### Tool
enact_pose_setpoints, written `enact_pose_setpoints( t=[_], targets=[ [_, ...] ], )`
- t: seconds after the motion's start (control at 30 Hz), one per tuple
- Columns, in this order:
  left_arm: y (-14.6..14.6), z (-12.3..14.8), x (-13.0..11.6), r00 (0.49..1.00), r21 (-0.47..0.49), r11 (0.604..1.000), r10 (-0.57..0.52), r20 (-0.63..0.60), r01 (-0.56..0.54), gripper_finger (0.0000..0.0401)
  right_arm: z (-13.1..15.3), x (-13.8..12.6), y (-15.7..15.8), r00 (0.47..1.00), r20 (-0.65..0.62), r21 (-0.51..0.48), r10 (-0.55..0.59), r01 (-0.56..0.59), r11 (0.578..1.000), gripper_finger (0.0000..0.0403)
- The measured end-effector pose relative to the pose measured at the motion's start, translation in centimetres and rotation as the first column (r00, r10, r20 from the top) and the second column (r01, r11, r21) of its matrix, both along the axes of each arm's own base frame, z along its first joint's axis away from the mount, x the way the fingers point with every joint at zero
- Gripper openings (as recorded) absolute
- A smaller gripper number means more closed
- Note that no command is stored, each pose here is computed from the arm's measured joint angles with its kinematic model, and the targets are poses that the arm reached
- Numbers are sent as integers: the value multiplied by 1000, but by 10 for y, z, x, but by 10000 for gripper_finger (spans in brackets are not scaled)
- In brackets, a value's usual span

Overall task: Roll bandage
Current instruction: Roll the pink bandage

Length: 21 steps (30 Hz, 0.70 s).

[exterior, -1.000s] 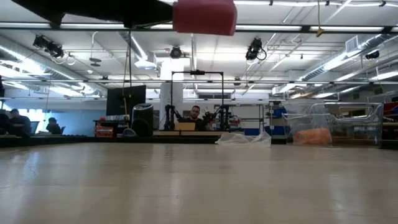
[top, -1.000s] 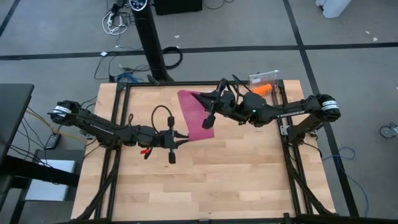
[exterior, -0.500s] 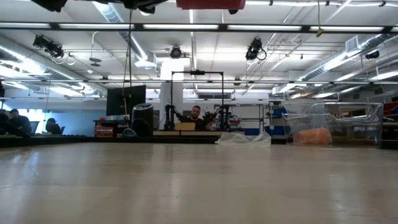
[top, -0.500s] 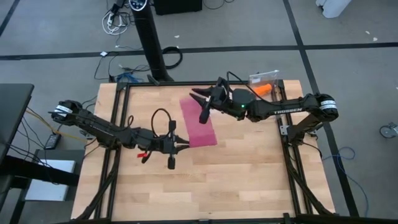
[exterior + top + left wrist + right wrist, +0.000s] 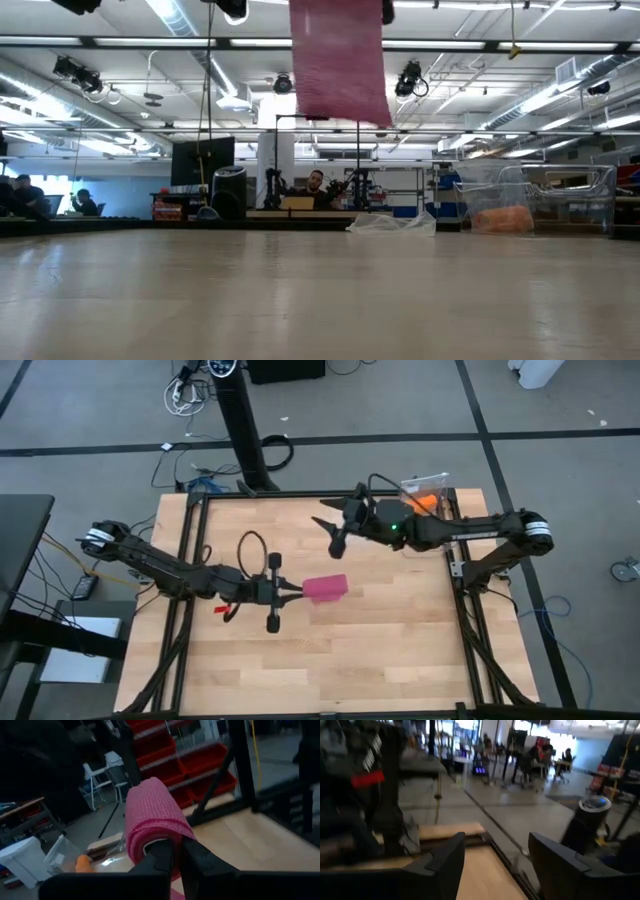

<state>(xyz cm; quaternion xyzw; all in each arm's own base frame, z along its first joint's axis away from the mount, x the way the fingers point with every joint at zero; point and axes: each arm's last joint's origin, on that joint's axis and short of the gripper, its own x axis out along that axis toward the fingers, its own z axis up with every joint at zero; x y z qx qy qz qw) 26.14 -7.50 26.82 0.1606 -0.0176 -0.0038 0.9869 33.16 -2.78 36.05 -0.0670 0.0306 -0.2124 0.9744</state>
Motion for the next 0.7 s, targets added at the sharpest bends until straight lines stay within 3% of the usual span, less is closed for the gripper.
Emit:
enact_pose_setpoints(
  t=[0.17, 0.27, 0.43, 0.7],
  targets=[
    [5, 17, -12, 998, -109, 994, 25, 55, -18, 21, 4, -37, -4, 979, -201, 55, -18, 30, 998, 224],
    [8, 29, -21, 994, -166, 986, 33, 104, -15, 21, 1, -59, -1, 961, -273, 153, 53, -11, 988, 225],
    [13, 44, -35, 986, -234, 972, 37, 164, 2, 21, -36, -67, 15, 931, -177, 302, 319, -257, 918, 225],
    [16, 52, -41, 979, -246, 969, 36, 201, 15, 21, -84, -54, 36, 914, 90, 206, 395, -405, 891, 248]
  ],
)
